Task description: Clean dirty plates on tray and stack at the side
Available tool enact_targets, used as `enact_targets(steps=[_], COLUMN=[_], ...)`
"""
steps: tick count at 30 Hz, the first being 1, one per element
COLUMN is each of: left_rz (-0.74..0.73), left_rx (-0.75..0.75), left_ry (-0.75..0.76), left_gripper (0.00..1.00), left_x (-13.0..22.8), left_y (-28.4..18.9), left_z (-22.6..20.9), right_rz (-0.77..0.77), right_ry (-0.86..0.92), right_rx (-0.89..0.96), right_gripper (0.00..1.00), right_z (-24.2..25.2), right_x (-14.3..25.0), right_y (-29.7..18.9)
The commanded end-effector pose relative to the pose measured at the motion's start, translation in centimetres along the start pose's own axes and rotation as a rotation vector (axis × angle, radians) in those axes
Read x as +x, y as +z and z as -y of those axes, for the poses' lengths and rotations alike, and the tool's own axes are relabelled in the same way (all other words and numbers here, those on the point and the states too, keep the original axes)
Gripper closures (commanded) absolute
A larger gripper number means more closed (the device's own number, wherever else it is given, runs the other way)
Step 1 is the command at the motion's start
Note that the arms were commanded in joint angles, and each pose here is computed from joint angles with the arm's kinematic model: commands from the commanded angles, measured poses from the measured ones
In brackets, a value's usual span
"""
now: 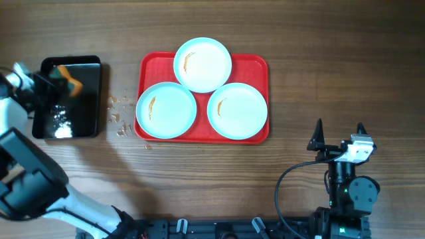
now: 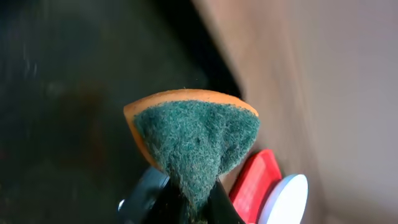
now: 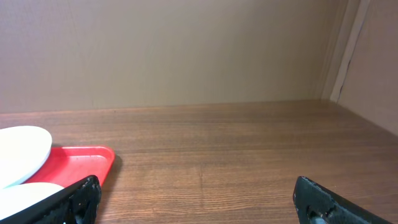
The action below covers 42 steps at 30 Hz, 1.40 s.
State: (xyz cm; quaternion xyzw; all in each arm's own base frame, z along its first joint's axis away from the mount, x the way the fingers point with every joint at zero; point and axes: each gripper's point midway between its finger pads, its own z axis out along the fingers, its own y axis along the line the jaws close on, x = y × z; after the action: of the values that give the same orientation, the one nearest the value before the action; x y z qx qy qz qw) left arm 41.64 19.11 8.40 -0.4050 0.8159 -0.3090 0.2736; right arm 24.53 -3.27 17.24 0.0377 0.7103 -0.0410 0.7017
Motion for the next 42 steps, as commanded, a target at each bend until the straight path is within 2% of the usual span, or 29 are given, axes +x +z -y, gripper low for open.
enact_targets(steps=[1, 6, 11, 13, 16, 21, 24, 26, 29, 37, 40, 42], left_rz=[0.011, 0.039, 0.162, 0.195, 0.197, 0.052, -0.031, -0.058, -0.022, 0.204, 0.294, 0.328], left_rx=[0.210, 0.452, 0.499, 0.443, 0.253, 0.078, 0.072, 0.110, 0.125, 0.183, 0.079, -0.071], left_ry=[0.050, 0.150, 0.295, 0.271, 0.197, 0.163, 0.092, 0.077, 0.117, 0.346, 0.441, 0.416], left_gripper=[0.96, 0.96, 0.96, 0.96, 0.96, 0.96, 0.96, 0.96, 0.96, 0.96, 0.96, 0.96], left_x=[-1.1, -1.7, -2.1, -2.7, -3.3, -1.1, 0.2, 0.6, -0.1, -1.1, -1.5, -2.2], left_y=[-3.3, -10.2, -15.1, -14.8, -11.1, -3.0, -0.3, 0.1, -1.2, -10.7, -12.3, -11.6], left_z=[4.3, 12.8, 17.7, 16.9, 12.1, 3.8, 1.1, 1.1, 2.7, 12.1, 12.6, 10.5], right_rz=[0.004, 0.004, 0.004, 0.004, 0.004, 0.004, 0.004, 0.004, 0.004, 0.004, 0.004, 0.004], right_ry=[-0.017, -0.017, -0.017, -0.017, -0.017, -0.017, -0.017, -0.017, -0.017, -0.017, -0.017, -0.017], right_rx=[0.020, 0.020, 0.020, 0.020, 0.020, 0.020, 0.020, 0.020, 0.020, 0.020, 0.020, 0.020], right_gripper=[0.00, 0.01, 0.00, 0.00, 0.00, 0.00, 0.00, 0.00, 0.00, 0.00, 0.00, 0.00], right_z=[0.4, 0.4, 0.4, 0.4, 0.4, 0.4, 0.4, 0.4, 0.4, 0.4, 0.4, 0.4], right_x=[-0.1, -0.1, -0.1, -0.1, -0.1, -0.1, -0.1, -0.1, -0.1, -0.1, -0.1, -0.1], right_y=[0.0, 0.0, 0.0, 0.0, 0.0, 0.0, 0.0, 0.0, 0.0, 0.0, 0.0, 0.0])
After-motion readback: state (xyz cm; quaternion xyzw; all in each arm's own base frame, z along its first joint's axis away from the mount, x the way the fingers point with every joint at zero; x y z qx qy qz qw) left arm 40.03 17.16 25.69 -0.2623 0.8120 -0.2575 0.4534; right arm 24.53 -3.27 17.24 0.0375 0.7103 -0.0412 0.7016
